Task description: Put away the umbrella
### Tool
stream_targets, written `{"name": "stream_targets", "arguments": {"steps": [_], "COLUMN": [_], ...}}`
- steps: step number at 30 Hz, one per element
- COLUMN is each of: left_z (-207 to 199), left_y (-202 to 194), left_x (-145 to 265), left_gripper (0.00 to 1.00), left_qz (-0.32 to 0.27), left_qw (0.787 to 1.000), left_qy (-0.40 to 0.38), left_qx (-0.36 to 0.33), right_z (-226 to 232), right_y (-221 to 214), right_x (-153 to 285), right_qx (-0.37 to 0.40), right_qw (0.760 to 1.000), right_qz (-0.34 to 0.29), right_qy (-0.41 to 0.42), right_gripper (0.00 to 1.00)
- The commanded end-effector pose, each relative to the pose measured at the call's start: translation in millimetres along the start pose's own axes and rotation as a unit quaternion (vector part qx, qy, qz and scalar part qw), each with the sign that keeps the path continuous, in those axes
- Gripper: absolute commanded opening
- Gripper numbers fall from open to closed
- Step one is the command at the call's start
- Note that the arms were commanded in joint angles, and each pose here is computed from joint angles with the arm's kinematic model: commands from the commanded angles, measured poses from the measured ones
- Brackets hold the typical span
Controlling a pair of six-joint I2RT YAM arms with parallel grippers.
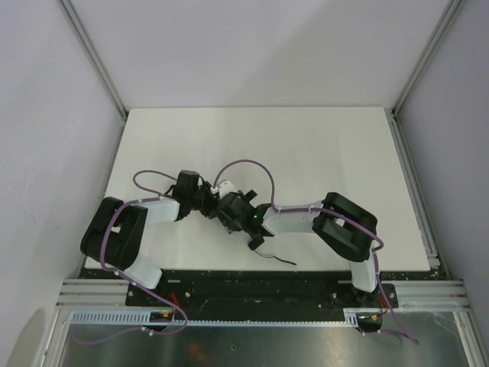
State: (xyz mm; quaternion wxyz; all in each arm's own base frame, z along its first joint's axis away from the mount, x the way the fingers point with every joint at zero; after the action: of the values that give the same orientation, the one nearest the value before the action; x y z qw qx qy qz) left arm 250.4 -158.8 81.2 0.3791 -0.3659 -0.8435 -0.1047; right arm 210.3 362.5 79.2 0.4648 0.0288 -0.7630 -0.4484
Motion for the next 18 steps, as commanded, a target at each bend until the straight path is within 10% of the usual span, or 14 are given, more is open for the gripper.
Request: {"name": "stream_targets", "arguments": {"steps": [1, 6, 18], "left_z": [79, 74, 41], "left_y": [-16, -18, 4], "left_x": [6, 11, 28], "left_gripper": [0.00, 0.00, 0.70], "left_qz": [0.004, 0.008, -0.030], "left_qw": [0.980, 0.983, 0.995], "left_qy": [0.197, 0.181, 0.090], "left_qx": [0.035, 0.029, -0.027], "right_z": [-23, -25, -31], "right_y": [-16, -28, -54], "right_x": [-10, -15, -25], "right_qx": [0.062, 0.078, -0.042], "right_qw": [0.985, 0.985, 0.983], "right_qz": [0.052, 0.078, 0.087], "right_qy": [-0.150, -0.131, 0.156], "right_gripper": [0.53, 0.05, 0.00]}}
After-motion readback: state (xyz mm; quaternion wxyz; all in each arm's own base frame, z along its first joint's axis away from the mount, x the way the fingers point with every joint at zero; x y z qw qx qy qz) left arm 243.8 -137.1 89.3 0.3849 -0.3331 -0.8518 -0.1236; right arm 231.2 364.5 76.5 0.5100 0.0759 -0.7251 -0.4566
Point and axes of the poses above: each gripper's point midway between its finger pads, its own x axis back along the fingers, its own z axis along the line the jaws close on, y = z × x, the point moved 8 cm from there along x, back along the fingers, and after that the axes turned 12 degrees about x, right-handed, at the moved point
